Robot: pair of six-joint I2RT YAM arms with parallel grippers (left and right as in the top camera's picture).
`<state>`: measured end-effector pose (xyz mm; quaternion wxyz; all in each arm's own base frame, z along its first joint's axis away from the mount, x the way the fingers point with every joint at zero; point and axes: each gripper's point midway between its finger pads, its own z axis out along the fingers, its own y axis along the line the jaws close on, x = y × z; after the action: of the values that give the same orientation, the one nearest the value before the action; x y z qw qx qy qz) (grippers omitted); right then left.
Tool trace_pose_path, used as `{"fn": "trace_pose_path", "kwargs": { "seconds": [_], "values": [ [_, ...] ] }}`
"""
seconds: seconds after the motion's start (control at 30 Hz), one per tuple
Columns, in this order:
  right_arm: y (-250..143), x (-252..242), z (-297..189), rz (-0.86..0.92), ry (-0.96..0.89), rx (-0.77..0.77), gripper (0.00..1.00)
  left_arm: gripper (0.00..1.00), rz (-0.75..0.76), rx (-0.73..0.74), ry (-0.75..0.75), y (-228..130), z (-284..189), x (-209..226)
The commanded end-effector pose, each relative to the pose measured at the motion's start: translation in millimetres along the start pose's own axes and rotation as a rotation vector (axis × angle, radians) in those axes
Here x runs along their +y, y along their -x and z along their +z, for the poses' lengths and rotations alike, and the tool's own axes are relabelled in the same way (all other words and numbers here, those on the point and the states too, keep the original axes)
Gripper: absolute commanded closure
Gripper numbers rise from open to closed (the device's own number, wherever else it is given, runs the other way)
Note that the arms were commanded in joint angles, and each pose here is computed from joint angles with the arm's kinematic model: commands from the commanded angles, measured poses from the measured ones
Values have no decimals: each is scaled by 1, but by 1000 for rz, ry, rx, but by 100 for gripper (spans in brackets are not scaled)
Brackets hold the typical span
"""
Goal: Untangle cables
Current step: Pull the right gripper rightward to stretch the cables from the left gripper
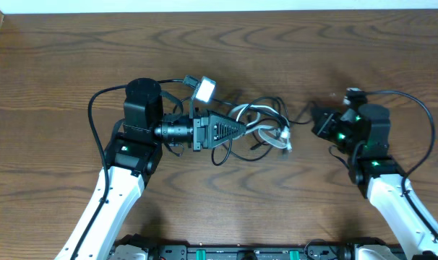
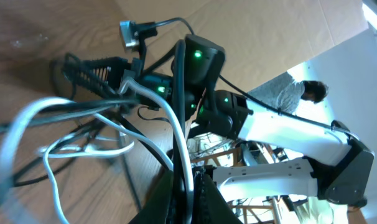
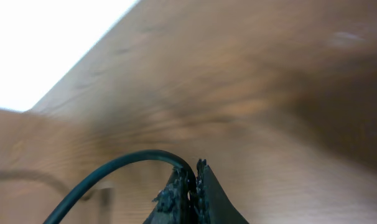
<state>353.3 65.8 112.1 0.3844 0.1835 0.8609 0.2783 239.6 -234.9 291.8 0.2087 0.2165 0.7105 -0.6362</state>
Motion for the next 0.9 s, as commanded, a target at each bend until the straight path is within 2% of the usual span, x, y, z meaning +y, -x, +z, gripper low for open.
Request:
{"fn": "trace_pose_path", "kwargs": {
  "seconds": [0.0, 0.13, 0.37, 0.47, 0.6, 0.7, 0.87],
  "values": [
    [18, -48, -10, 54, -192, -78, 98, 92, 91, 9, -30, 1, -1, -12],
    [21, -74, -20, 112, -259, -77, 95, 92, 90, -19, 11, 6, -1, -5],
    [22, -90, -27, 159, -286, -73, 85, 92, 66, -72, 106, 14, -2, 13],
    [18, -92, -27, 167, -294, -59, 73, 92, 21, -100, 182, 16, -5, 28],
    [13, -94, -28, 175, -306, -39, 50, 92, -68, -125, 306, 11, -10, 53],
    [11, -93, -27, 177, -298, -31, 39, 92, -142, -124, 387, 2, -15, 69],
    [0, -69, -22, 188, -163, 47, 24, 92, -156, -121, 397, 0, -16, 72]
  ]
}}
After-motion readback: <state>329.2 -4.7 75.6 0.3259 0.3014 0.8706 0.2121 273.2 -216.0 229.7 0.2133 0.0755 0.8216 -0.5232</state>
